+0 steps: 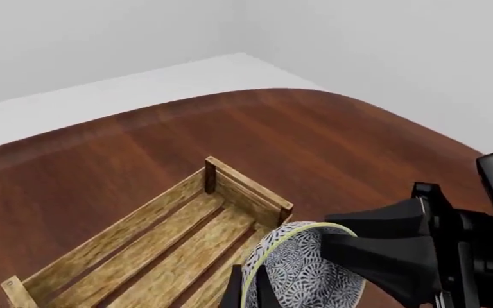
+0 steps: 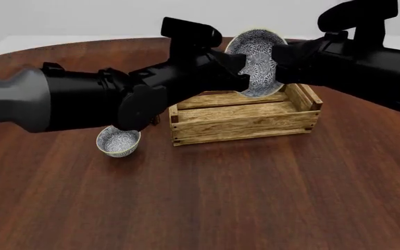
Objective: Stack the right bowl on the left bowl and place them in the tray.
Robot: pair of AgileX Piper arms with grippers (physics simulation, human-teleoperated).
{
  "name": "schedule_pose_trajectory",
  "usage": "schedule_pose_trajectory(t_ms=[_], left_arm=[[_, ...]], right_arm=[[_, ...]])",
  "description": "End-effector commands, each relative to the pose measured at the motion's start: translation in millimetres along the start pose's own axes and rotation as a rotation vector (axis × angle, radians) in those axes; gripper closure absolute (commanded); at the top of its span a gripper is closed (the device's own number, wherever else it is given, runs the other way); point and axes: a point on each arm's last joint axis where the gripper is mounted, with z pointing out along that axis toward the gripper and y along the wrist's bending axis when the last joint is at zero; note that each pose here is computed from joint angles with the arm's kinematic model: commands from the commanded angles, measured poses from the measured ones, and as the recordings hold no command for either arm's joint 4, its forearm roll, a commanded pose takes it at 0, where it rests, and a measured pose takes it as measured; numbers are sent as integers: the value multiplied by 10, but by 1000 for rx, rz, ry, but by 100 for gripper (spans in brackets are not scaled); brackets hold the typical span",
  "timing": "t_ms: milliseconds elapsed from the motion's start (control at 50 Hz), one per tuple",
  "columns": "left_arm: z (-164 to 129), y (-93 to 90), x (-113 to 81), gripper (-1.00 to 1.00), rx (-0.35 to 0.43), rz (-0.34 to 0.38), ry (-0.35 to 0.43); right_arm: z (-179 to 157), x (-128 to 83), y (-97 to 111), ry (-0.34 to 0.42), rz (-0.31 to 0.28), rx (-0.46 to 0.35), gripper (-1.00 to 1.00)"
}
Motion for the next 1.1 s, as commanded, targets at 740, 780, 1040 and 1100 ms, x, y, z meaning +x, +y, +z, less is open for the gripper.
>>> schedule_pose_trajectory(t_ms=[740,780,1040,1100], left_arm=[[-206,405,-84,100,-106,90,-10],[-239,418,-97,100,-110,94,-13],[-478,552,-199,100,-159,108,-29],[-544,571,-220,100,-168,111,-31]], right_arm=[[-673,-260,55,-124,26,-30,-100],[-699,-269,47,-129,27,-26,-100],[-753,-294,17,-146,33,-11,-100],[-745,-292,9,-145,34,-7,-100]])
